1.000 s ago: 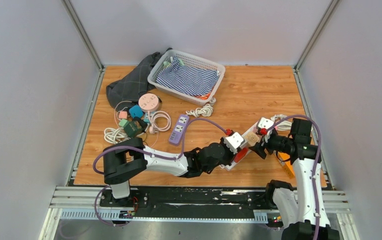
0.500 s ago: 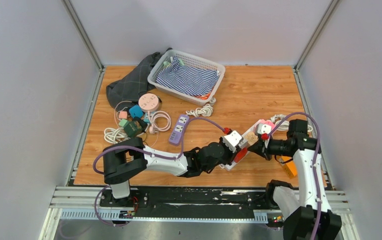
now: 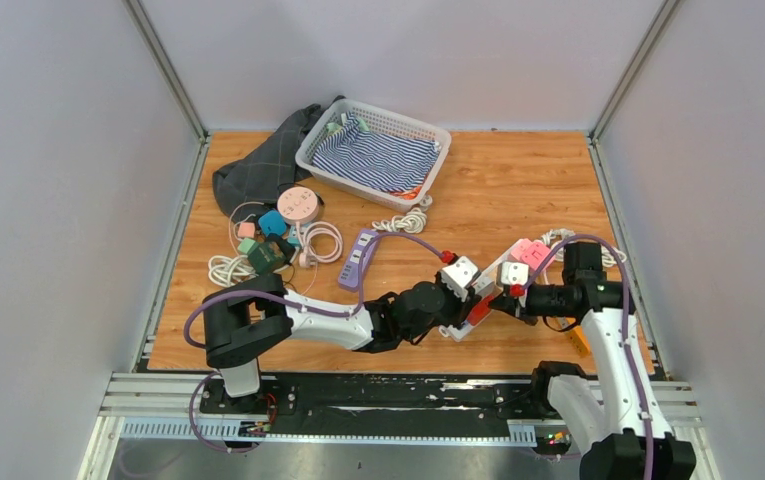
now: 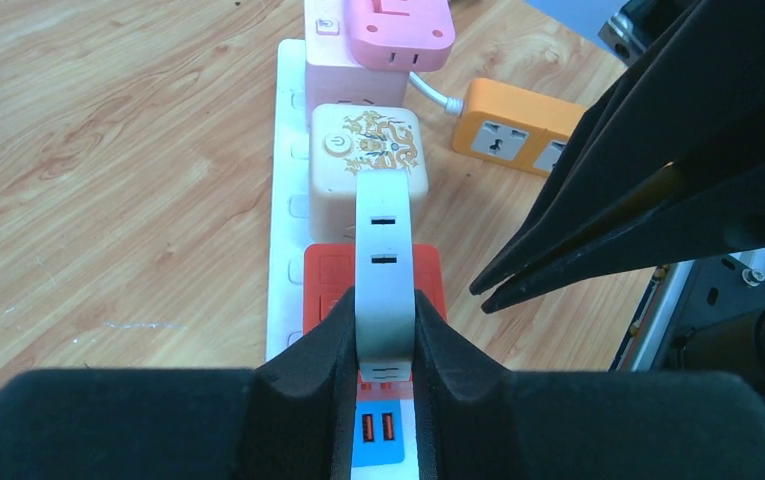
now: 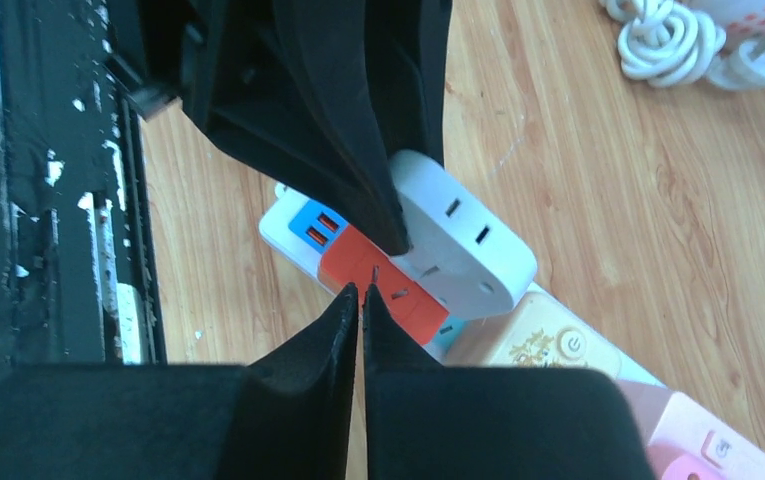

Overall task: Pull the plug off the socket
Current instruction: Remove the plug from the socket.

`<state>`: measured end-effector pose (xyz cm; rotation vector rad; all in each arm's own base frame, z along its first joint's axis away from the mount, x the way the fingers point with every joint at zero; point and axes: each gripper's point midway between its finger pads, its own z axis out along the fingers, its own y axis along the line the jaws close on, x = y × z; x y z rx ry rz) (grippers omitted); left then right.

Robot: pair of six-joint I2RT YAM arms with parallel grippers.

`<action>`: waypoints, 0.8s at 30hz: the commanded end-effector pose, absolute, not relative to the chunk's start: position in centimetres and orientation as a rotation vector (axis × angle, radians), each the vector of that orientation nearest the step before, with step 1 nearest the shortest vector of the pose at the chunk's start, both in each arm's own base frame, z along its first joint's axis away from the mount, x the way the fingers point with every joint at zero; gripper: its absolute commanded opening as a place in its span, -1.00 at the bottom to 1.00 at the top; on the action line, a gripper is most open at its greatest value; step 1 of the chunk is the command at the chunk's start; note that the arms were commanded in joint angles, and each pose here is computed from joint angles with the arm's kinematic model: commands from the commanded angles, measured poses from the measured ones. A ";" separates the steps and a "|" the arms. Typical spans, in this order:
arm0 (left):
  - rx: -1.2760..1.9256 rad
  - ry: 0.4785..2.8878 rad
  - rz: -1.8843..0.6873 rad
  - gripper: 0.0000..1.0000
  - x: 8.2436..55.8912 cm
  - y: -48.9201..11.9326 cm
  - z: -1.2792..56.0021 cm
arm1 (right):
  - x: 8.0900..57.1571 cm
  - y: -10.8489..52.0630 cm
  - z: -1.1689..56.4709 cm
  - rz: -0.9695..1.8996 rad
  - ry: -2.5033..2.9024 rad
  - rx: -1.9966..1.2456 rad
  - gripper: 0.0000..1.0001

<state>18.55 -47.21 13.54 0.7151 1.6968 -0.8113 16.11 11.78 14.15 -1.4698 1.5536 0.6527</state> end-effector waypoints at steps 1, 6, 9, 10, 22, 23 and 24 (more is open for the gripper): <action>0.699 1.738 -0.838 -1.00 18.2 -46.9 12.8 | 17.3 11.0 12.8 0.558 1.604 -1.439 -0.92; 0.684 1.760 -0.850 -1.00 18.2 -47.3 12.2 | 17.4 10.8 11.7 0.550 1.627 -1.433 -1.00; 0.684 1.765 -0.862 -1.00 18.1 -47.6 12.1 | 17.4 10.9 11.4 0.547 1.619 -1.440 -1.00; 0.685 1.766 -0.865 -1.00 18.0 -47.7 12.1 | 17.4 11.0 11.3 0.549 1.616 -1.443 -1.00; 0.625 1.784 -0.891 -1.00 18.2 -47.7 12.5 | 16.9 10.6 9.0 0.561 1.685 -1.521 -1.00; 0.609 1.787 -0.891 -1.00 18.3 -47.6 12.6 | 16.8 10.6 8.9 0.558 1.687 -1.529 -1.00; 0.597 1.786 -0.890 -1.00 18.4 -47.5 12.8 | 16.8 10.6 8.8 0.557 1.688 -1.532 -1.00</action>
